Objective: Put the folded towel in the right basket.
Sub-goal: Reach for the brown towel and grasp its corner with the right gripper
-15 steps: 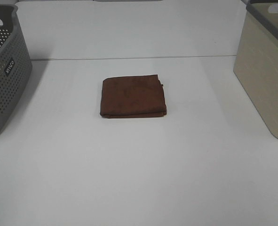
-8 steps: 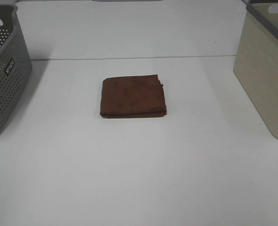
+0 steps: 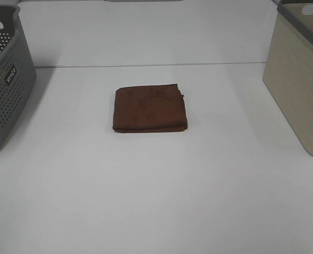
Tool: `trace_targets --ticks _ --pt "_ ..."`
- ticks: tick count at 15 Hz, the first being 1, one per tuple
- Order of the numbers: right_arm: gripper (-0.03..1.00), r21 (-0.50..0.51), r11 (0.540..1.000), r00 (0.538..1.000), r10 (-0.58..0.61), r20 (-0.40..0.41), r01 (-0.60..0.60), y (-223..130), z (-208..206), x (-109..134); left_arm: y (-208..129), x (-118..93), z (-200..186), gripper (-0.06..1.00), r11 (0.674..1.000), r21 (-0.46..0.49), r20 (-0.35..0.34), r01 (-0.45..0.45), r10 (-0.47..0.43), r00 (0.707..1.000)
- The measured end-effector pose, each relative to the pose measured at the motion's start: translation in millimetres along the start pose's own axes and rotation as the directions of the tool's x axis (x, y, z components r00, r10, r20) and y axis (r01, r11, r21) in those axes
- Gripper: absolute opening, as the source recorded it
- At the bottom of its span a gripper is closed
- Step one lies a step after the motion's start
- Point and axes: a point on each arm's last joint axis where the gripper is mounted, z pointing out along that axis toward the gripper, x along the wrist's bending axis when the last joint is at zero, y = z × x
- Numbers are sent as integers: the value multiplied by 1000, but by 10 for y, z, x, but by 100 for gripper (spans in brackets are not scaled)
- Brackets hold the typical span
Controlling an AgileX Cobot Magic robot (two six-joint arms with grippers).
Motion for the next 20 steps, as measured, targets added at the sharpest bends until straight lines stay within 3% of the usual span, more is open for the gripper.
trace_targets --ticks 20 --pt "72 0 1000 1000 0 0 0 0 0 0 0 0 0 97 1000 0 0 0 0 1000"
